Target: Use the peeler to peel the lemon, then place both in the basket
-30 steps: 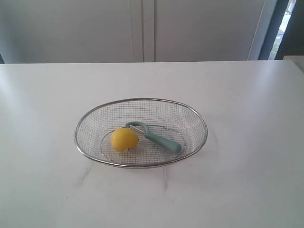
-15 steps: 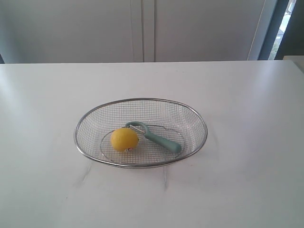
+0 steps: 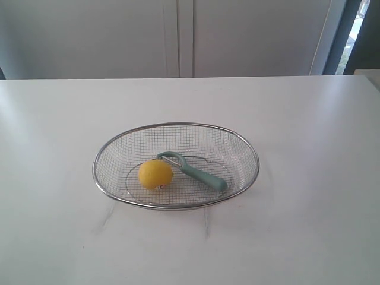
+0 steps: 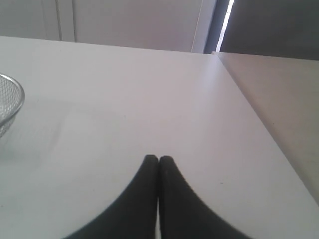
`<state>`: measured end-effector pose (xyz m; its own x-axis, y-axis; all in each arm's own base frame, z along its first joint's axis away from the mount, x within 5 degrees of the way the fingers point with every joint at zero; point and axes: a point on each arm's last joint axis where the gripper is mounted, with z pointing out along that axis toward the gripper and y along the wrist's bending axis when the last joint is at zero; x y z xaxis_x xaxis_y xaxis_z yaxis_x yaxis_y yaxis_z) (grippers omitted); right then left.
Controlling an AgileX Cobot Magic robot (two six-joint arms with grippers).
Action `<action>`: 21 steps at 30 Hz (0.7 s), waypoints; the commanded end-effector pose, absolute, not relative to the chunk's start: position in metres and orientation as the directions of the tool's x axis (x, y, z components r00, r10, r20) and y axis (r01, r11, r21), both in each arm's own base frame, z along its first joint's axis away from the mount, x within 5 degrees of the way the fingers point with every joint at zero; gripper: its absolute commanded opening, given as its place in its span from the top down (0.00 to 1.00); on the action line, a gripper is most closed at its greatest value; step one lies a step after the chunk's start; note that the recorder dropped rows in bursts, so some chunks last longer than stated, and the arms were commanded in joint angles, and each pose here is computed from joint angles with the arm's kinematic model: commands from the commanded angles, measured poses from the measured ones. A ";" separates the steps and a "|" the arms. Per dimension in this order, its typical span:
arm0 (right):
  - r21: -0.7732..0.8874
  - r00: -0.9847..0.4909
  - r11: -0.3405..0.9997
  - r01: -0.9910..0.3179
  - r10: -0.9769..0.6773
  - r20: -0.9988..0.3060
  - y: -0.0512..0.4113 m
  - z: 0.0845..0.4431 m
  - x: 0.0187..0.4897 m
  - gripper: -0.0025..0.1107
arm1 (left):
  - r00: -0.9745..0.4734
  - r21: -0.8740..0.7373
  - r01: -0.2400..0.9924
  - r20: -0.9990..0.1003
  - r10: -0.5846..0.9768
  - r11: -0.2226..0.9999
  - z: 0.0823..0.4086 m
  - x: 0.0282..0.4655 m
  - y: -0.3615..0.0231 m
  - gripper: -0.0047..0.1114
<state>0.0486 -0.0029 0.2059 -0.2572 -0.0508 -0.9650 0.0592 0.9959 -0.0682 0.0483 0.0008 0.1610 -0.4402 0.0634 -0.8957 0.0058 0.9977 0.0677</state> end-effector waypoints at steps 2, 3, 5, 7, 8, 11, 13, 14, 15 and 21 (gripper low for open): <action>-0.079 -0.263 0.995 0.062 -0.060 -0.963 -0.004 0.193 0.051 0.98 | -0.447 0.057 0.016 -0.893 0.058 0.998 0.158 0.048 0.000 0.96; -0.077 -0.265 0.995 0.060 -0.058 -0.962 -0.003 0.192 0.051 0.98 | -0.447 0.057 0.016 -0.893 0.058 0.998 0.158 0.048 0.000 0.96; -0.077 -0.265 0.996 0.056 -0.059 -0.962 -0.003 0.192 0.051 0.98 | -0.447 0.057 0.016 -0.893 0.058 0.998 0.158 0.048 0.000 0.96; -0.077 -0.264 0.996 0.048 -0.061 -0.962 -0.003 0.192 0.051 0.98 | -0.447 0.057 0.016 -0.893 0.058 0.998 0.158 0.048 0.000 0.96; -0.077 -0.265 0.996 0.041 -0.063 -0.962 -0.003 0.192 0.051 0.98 | -0.447 0.057 0.016 -0.893 0.058 0.998 0.158 0.048 0.000 0.96; -0.077 -0.263 0.997 0.019 -0.069 -0.962 -0.001 0.192 0.051 0.98 | -0.447 0.057 0.016 -0.893 0.058 0.998 0.158 0.048 0.000 0.96; -0.077 -0.262 0.997 0.000 -0.074 -0.962 0.000 0.192 0.051 0.98 | -0.447 0.057 0.016 -0.893 0.058 0.998 0.158 0.048 0.000 0.96; -0.077 -0.262 0.997 -0.004 -0.075 -0.962 0.000 0.192 0.051 0.98 | -0.447 0.057 0.016 -0.893 0.058 0.998 0.158 0.048 0.000 0.96; -0.077 -0.261 0.997 -0.007 -0.076 -0.962 0.000 0.192 0.051 0.98 | -0.447 0.057 0.016 -0.893 0.058 0.998 0.158 0.048 0.000 0.96; -0.076 -0.269 0.997 -0.008 -0.076 -0.960 0.000 0.181 0.053 0.98 | -0.447 0.057 0.016 -0.893 0.058 0.998 0.158 0.048 0.000 0.96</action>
